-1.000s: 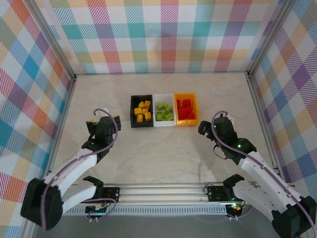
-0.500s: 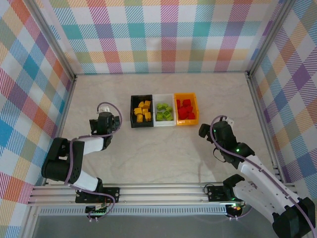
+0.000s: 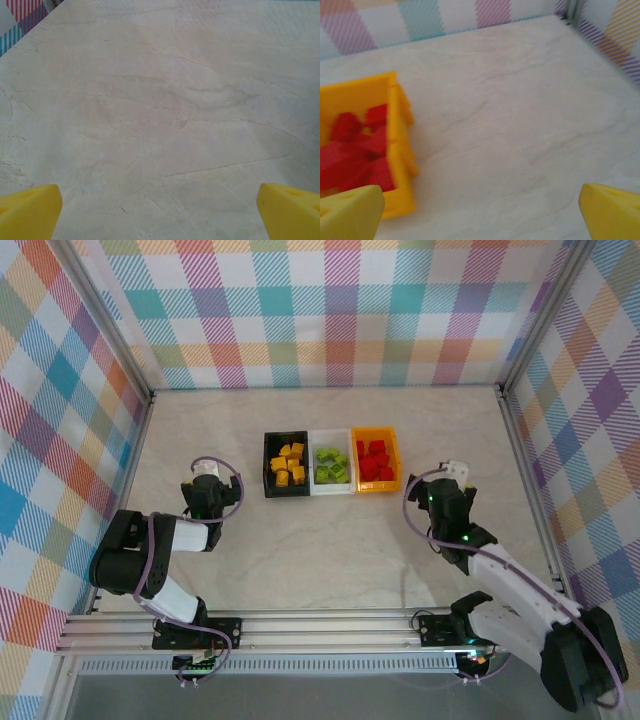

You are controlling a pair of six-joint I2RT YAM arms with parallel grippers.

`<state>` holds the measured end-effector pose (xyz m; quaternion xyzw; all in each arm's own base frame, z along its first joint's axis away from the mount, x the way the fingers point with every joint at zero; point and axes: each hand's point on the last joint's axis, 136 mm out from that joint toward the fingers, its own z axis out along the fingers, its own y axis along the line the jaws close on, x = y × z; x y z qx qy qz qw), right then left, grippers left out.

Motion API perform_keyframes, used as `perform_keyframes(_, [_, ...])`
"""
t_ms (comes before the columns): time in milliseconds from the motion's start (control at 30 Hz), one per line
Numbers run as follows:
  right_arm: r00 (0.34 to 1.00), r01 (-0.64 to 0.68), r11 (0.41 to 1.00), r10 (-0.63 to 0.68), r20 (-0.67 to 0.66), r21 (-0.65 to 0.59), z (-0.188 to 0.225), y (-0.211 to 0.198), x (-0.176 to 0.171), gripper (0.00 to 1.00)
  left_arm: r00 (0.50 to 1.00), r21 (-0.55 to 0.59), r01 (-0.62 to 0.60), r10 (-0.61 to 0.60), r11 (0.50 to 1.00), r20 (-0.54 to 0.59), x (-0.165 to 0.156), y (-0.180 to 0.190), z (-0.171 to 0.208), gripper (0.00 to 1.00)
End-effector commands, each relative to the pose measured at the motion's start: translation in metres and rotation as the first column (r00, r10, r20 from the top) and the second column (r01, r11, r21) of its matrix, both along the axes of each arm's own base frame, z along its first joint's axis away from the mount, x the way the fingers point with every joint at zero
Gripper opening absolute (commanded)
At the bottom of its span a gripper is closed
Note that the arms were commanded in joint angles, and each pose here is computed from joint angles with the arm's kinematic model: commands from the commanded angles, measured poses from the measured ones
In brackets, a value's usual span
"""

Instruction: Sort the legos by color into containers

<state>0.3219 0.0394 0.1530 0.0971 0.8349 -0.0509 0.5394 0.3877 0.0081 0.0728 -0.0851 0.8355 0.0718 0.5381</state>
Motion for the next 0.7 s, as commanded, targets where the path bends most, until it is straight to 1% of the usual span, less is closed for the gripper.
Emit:
perform_keyframes(0, [0.998,0.015,0.984,-0.003,0.067,-0.177,0.014,-0.018,0.037,1.00,0.999,-0.025,-0.002,0.003,1.000,0.047,0.004,0.001,0.010,1.00])
perform_keyframes(67, [0.999,0.015,0.982,-0.009,0.036,-0.188,-0.006,-0.028,0.051,1.00,0.999,-0.026,-0.002,0.003,1.000,0.049,0.004,0.001,0.011,1.00])
perform_keyframes(100, [0.999,-0.018,0.984,0.024,0.030,-0.178,-0.017,-0.028,0.057,1.00,0.999,-0.026,-0.002,0.003,1.000,0.049,0.004,0.001,0.011,1.00])
perform_keyframes(167, [0.996,-0.044,0.985,0.056,0.065,-0.168,-0.027,-0.031,0.067,1.00,0.999,-0.026,-0.003,0.004,1.000,0.047,0.004,0.002,0.010,1.00])
perform_keyframes(233, [0.995,-0.069,0.993,0.075,0.063,-0.100,-0.043,-0.035,0.071,1.00,0.999,-0.025,-0.002,0.003,1.000,0.048,0.004,0.001,0.011,1.00])
perform_keyframes(267, [0.993,-0.081,0.993,0.088,0.081,-0.085,-0.045,-0.036,0.074,1.00,0.999,-0.025,-0.002,0.003,1.000,0.047,0.004,0.001,0.010,1.00])
perform_keyframes(333, [0.990,-0.138,0.990,0.138,0.020,-0.033,-0.052,-0.032,0.079,1.00,0.999,-0.026,-0.002,0.003,1.000,0.049,0.004,0.001,0.011,1.00])
perform_keyframes(400, [0.987,-0.162,0.987,0.162,0.006,0.019,-0.055,-0.034,0.082,1.00,0.999,-0.026,-0.001,0.002,1.000,0.048,0.004,0.001,0.011,1.00])
perform_keyframes(467, [0.976,-0.218,0.975,0.217,0.025,0.039,-0.057,-0.029,0.079,1.00,0.999,-0.026,-0.002,0.003,1.000,0.048,0.004,0.001,0.011,1.00])
perform_keyframes(500, [0.965,-0.252,0.967,0.250,0.074,0.024,-0.062,-0.024,0.077,1.00,0.999,-0.026,-0.001,0.003,1.000,0.047,0.004,0.001,0.010,1.00])
perform_keyframes(533, [0.966,-0.238,0.971,0.235,0.105,0.015,-0.057,-0.026,0.074,1.00,0.999,-0.026,-0.003,0.004,1.000,0.047,0.004,0.002,0.010,1.00])
perform_keyframes(567, [0.974,-0.217,0.976,0.215,0.065,0.031,-0.062,-0.029,0.071,1.00,0.999,-0.026,-0.002,0.003,1.000,0.048,0.004,0.002,0.011,1.00])
perform_keyframes(600, [0.978,-0.190,0.982,0.187,0.089,0.021,-0.059,-0.034,0.076,1.00,0.999,-0.025,0.000,0.002,1.000,0.047,0.004,0.001,0.010,1.00])
perform_keyframes(667, [0.981,-0.185,0.982,0.183,0.063,0.029,-0.062,-0.034,0.075,1.00,0.999,-0.025,-0.001,0.003,1.000,0.047,0.004,0.001,0.010,1.00])
